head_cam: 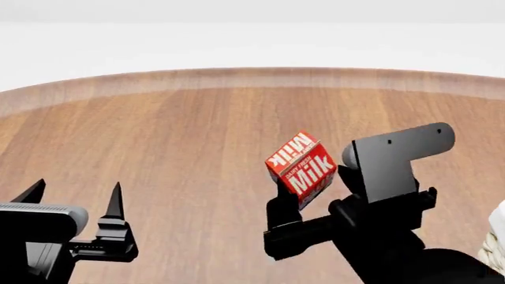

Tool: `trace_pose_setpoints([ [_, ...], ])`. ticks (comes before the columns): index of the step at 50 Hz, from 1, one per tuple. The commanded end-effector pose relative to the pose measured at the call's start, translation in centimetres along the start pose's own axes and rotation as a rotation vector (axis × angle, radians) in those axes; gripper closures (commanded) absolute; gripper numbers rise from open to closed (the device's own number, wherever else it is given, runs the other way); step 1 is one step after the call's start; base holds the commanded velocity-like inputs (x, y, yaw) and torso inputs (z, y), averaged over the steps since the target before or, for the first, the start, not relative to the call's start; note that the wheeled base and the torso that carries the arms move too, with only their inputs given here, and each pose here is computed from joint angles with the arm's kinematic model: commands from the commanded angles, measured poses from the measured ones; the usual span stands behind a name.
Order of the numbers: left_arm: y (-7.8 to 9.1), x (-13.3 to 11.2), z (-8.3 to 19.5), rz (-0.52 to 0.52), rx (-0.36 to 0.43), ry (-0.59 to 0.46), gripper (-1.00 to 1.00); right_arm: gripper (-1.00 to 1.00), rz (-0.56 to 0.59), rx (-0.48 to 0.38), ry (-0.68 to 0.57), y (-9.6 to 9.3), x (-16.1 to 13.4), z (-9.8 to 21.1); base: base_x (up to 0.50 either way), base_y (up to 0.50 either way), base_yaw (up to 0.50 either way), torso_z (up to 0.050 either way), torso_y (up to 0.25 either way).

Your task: Pick the milk and place it in the basket.

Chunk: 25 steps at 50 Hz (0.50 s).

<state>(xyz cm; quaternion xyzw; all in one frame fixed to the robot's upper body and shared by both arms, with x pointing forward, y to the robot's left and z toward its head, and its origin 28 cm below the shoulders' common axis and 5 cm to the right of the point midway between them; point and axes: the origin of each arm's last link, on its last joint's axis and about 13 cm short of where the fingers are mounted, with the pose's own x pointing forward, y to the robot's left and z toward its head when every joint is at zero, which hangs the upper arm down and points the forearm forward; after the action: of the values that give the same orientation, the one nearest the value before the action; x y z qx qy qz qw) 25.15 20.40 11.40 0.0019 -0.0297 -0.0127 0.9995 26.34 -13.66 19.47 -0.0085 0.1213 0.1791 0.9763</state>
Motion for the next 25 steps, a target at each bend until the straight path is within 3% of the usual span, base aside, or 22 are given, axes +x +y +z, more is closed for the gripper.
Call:
trace_pose_setpoints([
  [1, 0.1, 0.1, -0.1, 0.002, -0.001, 0.002, -1.00, 1.00, -0.142, -0.009, -0.130, -0.8, -4.0, 4.4, 0.00, 0.00, 0.00, 0.000, 0.000],
  [18, 0.2, 0.3, -0.3, 0.004, -0.001, 0.005, -1.00, 1.00, -0.556, 0.121, -0.158, -4.4, -11.6, 7.6, 0.00, 0.00, 0.00, 0.000, 0.001],
  [25, 0.2, 0.4, -0.3, 0.004, -0.001, 0.004, -1.00, 1.00, -0.667, 0.187, -0.172, -5.8, -13.7, 8.3, 0.00, 0.00, 0.00, 0.000, 0.001],
])
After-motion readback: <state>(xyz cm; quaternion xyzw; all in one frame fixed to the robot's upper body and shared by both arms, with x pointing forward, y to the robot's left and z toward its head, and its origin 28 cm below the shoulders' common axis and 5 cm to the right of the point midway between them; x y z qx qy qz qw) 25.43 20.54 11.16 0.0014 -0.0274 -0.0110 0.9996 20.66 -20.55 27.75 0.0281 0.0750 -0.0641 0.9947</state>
